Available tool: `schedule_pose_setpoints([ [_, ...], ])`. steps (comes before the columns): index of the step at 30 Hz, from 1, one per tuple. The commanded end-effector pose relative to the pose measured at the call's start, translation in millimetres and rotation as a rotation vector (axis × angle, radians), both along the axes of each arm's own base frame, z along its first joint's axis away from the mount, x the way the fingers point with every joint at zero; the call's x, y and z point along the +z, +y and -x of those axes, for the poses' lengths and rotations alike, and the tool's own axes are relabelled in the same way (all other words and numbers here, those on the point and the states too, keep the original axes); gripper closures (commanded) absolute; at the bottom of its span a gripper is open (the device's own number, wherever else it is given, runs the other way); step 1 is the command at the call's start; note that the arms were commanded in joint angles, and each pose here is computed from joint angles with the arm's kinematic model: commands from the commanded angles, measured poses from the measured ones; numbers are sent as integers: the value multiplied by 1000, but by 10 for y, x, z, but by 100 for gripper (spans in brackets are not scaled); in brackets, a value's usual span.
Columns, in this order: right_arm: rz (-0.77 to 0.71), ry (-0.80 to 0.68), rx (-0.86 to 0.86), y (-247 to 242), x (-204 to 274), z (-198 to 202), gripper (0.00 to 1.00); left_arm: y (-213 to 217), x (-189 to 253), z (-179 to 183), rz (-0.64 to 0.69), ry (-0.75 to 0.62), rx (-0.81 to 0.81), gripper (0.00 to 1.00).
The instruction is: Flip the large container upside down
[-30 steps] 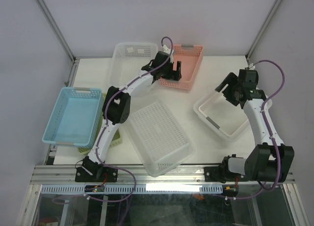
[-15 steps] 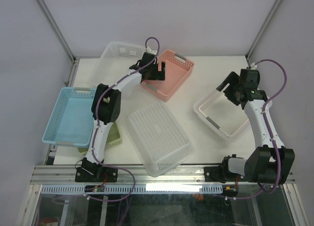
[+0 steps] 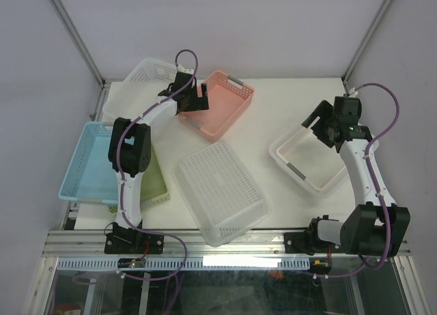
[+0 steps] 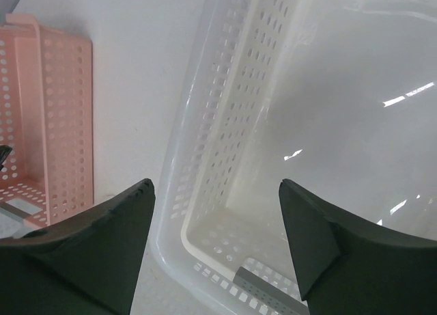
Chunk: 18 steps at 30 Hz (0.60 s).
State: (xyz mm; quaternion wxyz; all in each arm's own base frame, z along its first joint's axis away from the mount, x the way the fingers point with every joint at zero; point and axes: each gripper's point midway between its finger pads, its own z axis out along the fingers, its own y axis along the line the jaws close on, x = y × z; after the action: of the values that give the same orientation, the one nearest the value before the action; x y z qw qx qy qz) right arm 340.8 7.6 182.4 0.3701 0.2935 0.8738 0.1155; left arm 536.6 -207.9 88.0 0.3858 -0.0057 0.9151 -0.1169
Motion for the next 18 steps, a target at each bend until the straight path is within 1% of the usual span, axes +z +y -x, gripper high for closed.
schedule_pose_setpoints([
  [1, 47, -43, -40, -121, 123, -8, 23, 271, 415, -105, 30, -92, 84, 1],
  [13, 78, -47, -95, -224, 58, 5, 21, 625, 492, -88, 38, -97, 147, 1],
  [15, 73, -30, -127, -254, 48, 13, 19, 694, 471, -74, 41, -91, 158, 1],
  [18, 47, -17, -100, -191, 24, -25, 18, 764, 473, -62, 46, -88, 168, 1],
])
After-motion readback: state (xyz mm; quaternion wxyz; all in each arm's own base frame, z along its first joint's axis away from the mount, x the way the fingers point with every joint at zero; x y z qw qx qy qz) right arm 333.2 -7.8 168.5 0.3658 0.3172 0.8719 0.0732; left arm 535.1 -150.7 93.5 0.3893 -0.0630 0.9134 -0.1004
